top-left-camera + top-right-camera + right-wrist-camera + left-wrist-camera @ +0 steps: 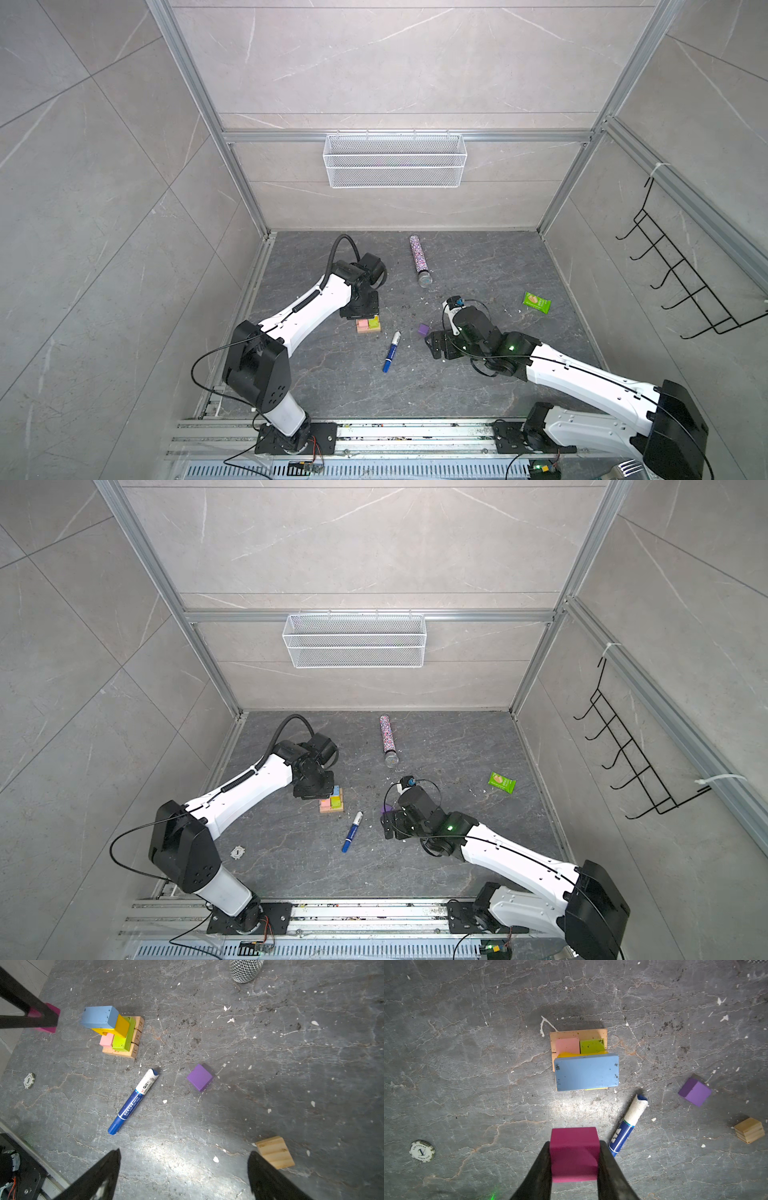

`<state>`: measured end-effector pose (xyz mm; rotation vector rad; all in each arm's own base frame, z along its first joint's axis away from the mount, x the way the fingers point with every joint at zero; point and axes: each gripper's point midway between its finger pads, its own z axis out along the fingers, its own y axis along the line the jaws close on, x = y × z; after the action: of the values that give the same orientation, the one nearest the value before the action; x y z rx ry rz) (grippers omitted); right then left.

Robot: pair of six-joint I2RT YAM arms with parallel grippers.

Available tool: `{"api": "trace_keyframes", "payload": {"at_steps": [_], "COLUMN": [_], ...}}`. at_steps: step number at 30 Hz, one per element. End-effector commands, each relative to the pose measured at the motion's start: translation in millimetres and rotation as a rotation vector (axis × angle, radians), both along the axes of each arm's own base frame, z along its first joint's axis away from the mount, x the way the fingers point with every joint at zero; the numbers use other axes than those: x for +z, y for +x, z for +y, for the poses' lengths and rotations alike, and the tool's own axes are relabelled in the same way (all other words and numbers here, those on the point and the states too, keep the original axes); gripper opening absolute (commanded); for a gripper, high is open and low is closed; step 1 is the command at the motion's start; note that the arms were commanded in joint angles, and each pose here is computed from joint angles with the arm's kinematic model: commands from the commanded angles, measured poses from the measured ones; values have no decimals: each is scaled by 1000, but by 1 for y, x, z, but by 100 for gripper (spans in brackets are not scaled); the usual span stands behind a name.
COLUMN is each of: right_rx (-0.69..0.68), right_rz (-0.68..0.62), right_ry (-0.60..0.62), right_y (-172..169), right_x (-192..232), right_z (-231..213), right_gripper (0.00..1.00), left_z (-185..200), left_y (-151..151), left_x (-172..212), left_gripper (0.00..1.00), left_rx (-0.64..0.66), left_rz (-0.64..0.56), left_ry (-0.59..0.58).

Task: Build the wood block tower
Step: 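Carry the magenta cube with the left gripper over the light blue block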

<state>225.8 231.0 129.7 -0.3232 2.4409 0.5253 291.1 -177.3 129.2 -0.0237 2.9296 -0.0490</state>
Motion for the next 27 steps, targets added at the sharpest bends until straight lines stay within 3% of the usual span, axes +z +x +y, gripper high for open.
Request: {"api": "trace_keyframes", "payload": {"at_steps": [1,11,27], "right_rx": [-2,-7,-5], "right_rz": [-22,-11,2], "right_ry": [31,16,3], "right_y": [1,0,0], "right_x": [14,8,2], "right_z": [5,4,6], "right_gripper": [95,95,95], "left_z": [-10,-18,-10], "left_y": [15,37,41], "left_x": [6,-6,-17], "left_gripper": [6,5,7], "left_rx": [-32,4,84], "left_rz": [-22,-20,-18], "left_ry": [-26,-44,-65]}}
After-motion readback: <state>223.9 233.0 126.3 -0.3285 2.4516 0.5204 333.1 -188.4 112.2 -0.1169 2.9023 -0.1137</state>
